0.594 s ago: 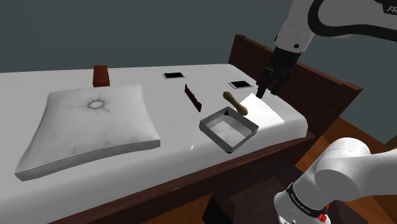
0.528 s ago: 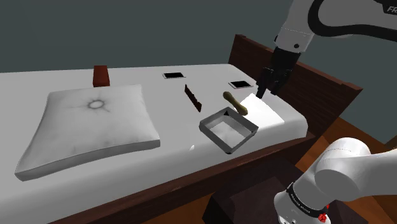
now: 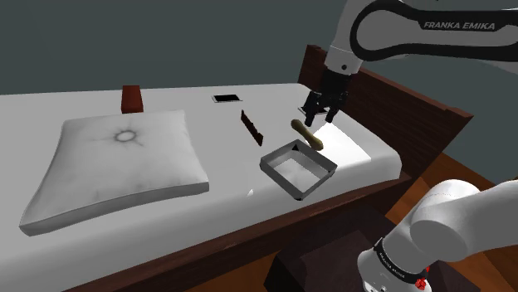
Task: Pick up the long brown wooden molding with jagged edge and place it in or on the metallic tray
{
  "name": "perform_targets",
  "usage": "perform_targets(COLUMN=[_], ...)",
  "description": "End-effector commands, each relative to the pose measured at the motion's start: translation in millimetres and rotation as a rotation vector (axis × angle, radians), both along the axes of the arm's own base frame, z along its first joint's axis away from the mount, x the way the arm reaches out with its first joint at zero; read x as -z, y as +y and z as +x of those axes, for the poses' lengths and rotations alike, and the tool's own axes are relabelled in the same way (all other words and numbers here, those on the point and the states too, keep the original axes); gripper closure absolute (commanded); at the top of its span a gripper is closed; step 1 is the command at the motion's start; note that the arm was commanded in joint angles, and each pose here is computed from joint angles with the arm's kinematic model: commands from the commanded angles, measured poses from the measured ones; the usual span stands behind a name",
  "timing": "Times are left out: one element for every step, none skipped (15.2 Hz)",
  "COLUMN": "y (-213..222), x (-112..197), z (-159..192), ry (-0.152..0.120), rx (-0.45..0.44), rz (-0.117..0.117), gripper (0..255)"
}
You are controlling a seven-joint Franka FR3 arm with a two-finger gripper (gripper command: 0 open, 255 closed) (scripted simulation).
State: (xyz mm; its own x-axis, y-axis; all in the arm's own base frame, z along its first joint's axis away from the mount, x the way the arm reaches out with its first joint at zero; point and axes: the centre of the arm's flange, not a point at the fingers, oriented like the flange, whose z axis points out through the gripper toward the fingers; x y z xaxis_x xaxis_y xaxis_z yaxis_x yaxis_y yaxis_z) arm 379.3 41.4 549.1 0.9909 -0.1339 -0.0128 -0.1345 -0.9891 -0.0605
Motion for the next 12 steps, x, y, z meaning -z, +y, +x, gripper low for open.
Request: perform_targets(y=[7, 8, 10, 12, 14, 15, 17, 18, 19, 20, 22, 23], x=[12, 18, 23, 28, 34, 39, 45, 50, 55, 60, 66, 71], z=[24, 36, 47, 59, 70, 82, 93, 105, 116, 128, 140, 151], ry=[-0.007, -0.01, -0.013, -0.015, -0.018, -0.021, -0.024, -0.027, -0.03, -0.033, -0.036, -0.039], rx=[0.011, 0.017, 0.022, 0.027, 0.033, 0.038, 0.044, 0.049, 0.055, 0.06, 0.066, 0.071], rz=[-0.006, -0.009, -0.013, -0.016, -0.019, -0.022, -0.026, -0.029, -0.032, -0.036, -0.039, -0.042], gripper=[0, 0, 0, 0, 0, 0, 0, 0, 0, 0, 0, 0])
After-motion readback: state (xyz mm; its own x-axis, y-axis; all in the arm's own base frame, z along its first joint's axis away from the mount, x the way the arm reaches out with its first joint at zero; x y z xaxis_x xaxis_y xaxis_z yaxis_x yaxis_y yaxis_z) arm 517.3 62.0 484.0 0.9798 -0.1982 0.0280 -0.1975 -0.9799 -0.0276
